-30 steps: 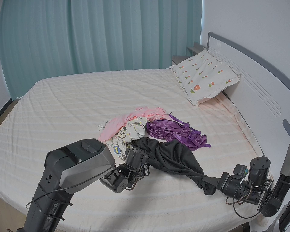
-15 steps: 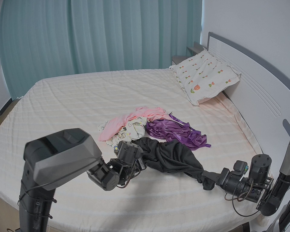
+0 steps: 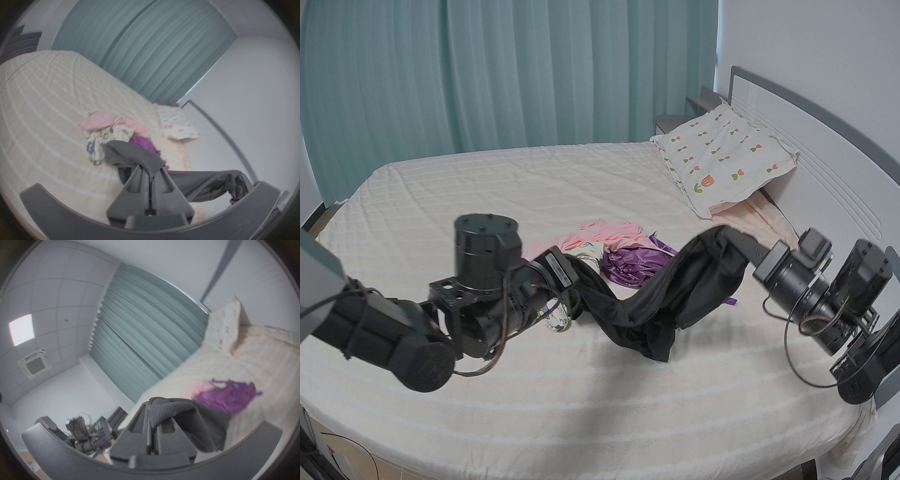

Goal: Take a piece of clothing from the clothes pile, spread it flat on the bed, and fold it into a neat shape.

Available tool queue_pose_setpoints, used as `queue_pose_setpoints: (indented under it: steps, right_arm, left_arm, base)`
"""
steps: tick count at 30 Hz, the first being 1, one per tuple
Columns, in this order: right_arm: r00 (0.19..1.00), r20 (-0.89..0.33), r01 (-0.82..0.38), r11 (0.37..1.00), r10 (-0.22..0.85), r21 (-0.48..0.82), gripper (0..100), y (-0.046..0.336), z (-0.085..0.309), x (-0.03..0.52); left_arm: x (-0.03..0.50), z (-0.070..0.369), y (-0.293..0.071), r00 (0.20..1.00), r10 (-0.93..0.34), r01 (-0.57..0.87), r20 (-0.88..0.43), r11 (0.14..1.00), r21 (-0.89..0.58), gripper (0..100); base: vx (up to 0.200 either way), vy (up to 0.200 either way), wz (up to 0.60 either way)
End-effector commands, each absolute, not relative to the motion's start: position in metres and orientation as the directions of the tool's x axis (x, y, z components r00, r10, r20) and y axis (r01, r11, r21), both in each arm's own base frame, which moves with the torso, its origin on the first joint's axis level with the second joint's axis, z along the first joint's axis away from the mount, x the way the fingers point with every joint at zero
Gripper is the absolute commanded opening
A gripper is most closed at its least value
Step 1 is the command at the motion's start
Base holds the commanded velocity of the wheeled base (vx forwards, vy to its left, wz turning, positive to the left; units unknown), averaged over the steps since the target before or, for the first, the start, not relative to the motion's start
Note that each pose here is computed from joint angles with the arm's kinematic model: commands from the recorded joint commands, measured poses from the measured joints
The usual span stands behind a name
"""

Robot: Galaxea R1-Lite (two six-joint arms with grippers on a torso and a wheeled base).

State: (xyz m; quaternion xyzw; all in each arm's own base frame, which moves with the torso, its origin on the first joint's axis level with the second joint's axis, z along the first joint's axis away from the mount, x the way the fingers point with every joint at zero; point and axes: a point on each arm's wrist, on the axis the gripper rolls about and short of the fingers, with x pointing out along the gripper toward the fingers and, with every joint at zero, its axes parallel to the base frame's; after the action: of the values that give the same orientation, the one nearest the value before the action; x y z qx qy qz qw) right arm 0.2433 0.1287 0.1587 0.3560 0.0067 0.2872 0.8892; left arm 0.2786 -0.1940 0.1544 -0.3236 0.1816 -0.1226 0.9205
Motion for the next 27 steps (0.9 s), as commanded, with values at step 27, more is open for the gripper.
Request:
queue_pose_setpoints:
  steps: [27]
  right_arm:
    - [0.838,-0.098,-0.299,0.603,0.537,0.740,0,0.129,0.091,0.230]
  left_arm:
    - [0.233,0.090,-0.160,0.895,-0.366,0.114,-0.256,0.742,-0.661,0]
  base:
    - [0.000,0.000,0.00]
